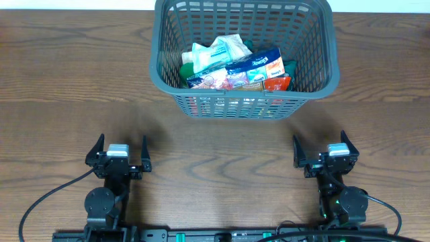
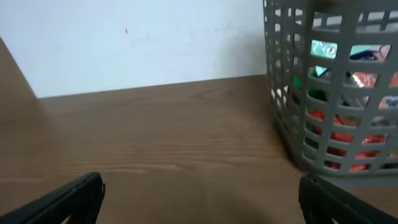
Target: Pack container
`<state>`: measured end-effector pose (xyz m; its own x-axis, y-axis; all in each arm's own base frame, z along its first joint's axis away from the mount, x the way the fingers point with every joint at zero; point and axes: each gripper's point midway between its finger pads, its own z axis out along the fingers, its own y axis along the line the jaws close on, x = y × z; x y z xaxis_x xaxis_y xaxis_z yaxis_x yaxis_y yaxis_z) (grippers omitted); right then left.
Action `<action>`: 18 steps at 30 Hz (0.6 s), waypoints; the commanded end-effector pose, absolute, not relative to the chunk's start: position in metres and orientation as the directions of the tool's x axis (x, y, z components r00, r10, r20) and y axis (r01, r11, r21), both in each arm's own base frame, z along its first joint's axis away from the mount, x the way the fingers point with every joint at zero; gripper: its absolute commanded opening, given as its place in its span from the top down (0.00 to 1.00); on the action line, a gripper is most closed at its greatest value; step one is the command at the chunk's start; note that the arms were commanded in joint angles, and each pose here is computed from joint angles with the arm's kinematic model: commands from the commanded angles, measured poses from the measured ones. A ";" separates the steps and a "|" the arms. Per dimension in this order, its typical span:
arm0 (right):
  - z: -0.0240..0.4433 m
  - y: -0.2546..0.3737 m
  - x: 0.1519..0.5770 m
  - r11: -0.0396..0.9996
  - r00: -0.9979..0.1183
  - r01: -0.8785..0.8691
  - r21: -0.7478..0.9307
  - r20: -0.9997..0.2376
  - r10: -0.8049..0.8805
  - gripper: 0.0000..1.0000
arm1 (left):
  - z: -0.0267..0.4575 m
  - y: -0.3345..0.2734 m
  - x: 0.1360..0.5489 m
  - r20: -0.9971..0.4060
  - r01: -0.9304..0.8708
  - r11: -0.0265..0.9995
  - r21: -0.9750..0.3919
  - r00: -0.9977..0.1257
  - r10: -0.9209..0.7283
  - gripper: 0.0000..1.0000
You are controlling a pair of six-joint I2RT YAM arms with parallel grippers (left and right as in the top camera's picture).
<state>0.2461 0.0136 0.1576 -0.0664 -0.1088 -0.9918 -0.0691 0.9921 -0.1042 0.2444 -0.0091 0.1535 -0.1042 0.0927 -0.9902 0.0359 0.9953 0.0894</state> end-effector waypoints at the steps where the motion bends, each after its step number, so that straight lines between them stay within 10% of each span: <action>1: 0.157 0.015 0.246 0.992 -0.067 -0.072 -0.101 -0.992 -0.106 0.01 | 0.136 -0.010 0.244 -0.987 0.023 0.999 -0.030 -0.156 -0.026 0.02; 18: 0.157 0.015 0.246 0.992 -0.067 -0.072 -0.101 -0.992 -0.106 0.01 | 0.136 -0.009 0.244 -0.982 0.009 0.994 -0.110 -0.157 -0.107 0.01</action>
<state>0.2461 0.0136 0.1576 -0.0664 -0.1088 -0.9918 -0.0691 0.9921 -0.1042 0.2444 -0.0093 0.1535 -0.1091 -0.0916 -0.9898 0.0173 0.9954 -0.0940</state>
